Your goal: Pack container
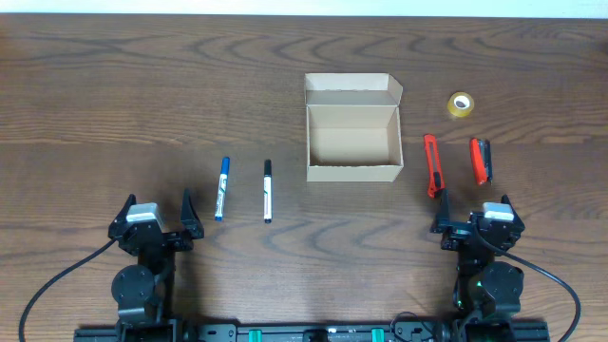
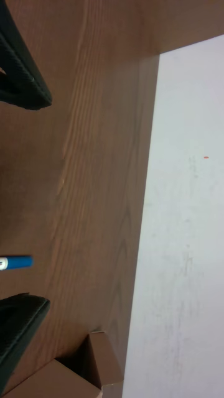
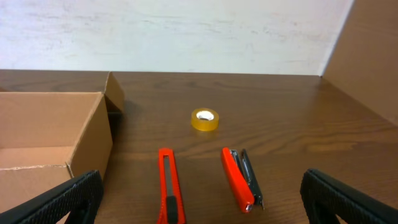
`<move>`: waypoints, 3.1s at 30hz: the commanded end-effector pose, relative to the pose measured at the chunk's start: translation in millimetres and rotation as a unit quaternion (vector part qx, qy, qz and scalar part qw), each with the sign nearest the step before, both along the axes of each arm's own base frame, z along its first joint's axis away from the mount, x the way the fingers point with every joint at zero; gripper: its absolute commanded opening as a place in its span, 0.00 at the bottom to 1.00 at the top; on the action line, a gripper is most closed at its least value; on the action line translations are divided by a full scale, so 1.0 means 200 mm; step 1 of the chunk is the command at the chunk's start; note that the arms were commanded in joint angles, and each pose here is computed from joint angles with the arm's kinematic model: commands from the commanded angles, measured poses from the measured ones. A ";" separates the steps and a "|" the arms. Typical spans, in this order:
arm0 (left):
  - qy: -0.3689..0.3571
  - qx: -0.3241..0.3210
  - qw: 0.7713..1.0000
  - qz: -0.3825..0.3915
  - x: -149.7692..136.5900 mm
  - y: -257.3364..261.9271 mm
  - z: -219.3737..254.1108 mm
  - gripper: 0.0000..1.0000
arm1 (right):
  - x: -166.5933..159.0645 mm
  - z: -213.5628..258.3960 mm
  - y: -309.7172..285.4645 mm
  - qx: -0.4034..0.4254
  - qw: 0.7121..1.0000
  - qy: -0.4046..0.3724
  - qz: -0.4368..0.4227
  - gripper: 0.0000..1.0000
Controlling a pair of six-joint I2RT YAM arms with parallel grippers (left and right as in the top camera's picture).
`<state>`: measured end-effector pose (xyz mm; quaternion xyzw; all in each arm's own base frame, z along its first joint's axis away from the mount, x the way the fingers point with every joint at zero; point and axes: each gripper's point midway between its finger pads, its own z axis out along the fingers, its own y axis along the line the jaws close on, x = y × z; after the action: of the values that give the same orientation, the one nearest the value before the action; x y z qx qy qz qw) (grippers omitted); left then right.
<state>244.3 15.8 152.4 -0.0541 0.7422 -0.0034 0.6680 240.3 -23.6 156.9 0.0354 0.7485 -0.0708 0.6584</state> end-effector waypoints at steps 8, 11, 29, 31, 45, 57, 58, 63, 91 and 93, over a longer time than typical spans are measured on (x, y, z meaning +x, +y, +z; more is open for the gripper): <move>0.026 -0.006 1.000 0.010 -0.01 0.01 -0.08 0.95 | 0.00 0.00 0.02 0.007 1.000 -0.003 0.008 0.99; 0.026 -0.005 1.000 0.010 -0.01 0.01 -0.08 0.95 | 0.00 0.00 0.02 0.007 1.000 -0.003 0.008 0.99; 0.026 -0.006 1.000 0.010 -0.01 0.01 -0.08 0.95 | 0.00 0.01 0.02 0.007 1.000 -0.009 0.008 0.99; 0.026 -0.006 1.000 0.010 -0.01 0.01 -0.08 0.95 | 0.01 0.03 0.04 0.009 1.000 -0.016 0.022 0.99; 0.026 -0.006 1.000 0.010 -0.01 0.01 -0.08 0.95 | -0.09 0.34 0.06 -0.015 0.999 0.017 0.037 0.99; 0.026 -0.006 1.000 0.010 -0.01 0.01 -0.08 0.95 | -0.02 0.69 0.02 0.032 0.976 0.217 -0.007 0.99; 0.026 -0.006 1.000 0.010 -0.01 0.01 -0.08 0.95 | -0.02 0.72 0.03 0.036 0.971 0.235 0.002 0.99; 0.026 -0.005 1.000 0.010 -0.01 0.01 -0.08 0.95 | 0.03 0.87 0.22 0.076 0.958 0.260 0.100 0.99; 0.026 -0.006 1.000 0.010 -0.01 0.01 -0.08 0.95 | 1.05 0.44 -0.39 0.113 0.928 0.350 -0.063 0.99; 0.026 -0.005 1.000 0.010 -0.01 0.01 -0.08 0.95 | 1.09 0.42 -0.37 0.115 0.930 0.345 -0.049 0.99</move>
<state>244.2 15.8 152.4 -0.0581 0.7420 -0.0070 0.6678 446.6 -104.6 235.4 0.1303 0.9331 -0.0497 0.3314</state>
